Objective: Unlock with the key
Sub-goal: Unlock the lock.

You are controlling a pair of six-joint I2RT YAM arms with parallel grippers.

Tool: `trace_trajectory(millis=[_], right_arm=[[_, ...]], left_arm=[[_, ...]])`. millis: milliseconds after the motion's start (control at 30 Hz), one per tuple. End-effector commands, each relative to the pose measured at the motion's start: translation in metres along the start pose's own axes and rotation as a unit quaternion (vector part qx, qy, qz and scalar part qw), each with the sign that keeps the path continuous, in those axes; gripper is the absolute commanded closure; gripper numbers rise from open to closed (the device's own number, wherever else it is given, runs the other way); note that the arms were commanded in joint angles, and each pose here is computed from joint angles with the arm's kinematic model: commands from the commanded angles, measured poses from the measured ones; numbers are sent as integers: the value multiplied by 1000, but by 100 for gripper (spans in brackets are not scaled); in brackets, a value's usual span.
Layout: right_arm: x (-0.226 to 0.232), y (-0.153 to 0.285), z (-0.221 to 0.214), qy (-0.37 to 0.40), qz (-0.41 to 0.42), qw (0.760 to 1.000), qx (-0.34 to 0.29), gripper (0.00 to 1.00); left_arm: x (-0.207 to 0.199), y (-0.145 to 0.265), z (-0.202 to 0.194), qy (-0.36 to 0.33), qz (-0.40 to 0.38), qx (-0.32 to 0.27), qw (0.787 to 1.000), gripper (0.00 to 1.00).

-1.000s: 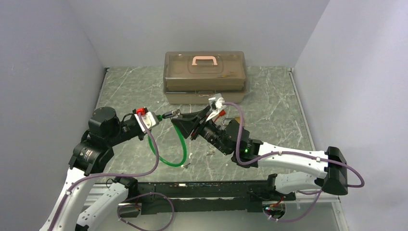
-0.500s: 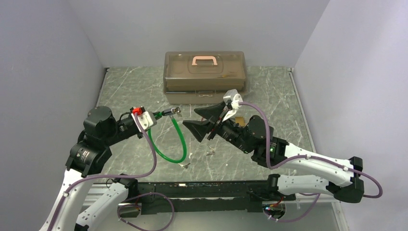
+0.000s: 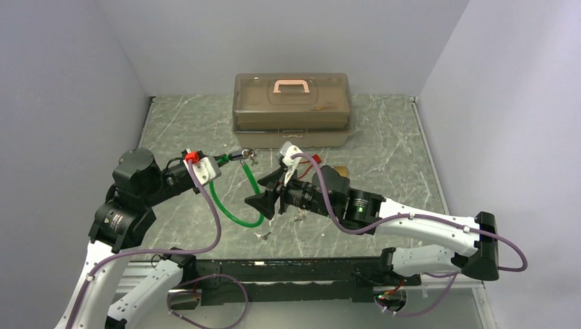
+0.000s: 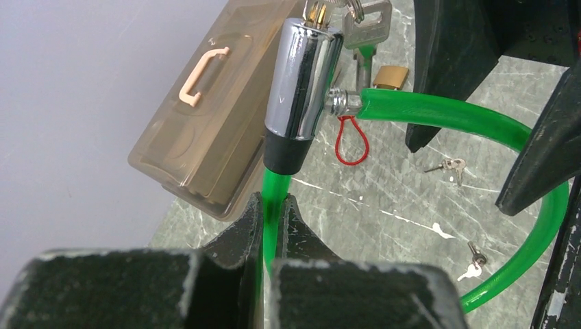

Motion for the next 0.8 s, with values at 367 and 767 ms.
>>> trace_trajectory(millis=[367, 767], right_arm=[[9, -10, 40, 47, 10, 998, -50, 100], [20, 6, 23, 91, 86, 991, -52, 100]], left_arm=[[-29, 10, 29, -20, -106, -78, 991, 100], [-57, 9, 32, 58, -197, -104, 973, 18]])
Point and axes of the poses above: each gripper's point midway between its finger pads, its own y axis back along the fingers, its own x axis along the line the jaws close on, z = x × y, the point moved 4 cm from there along y, back along the fingers, and after that the axes turned 5 degrees about -y, right-handed, at the moved point
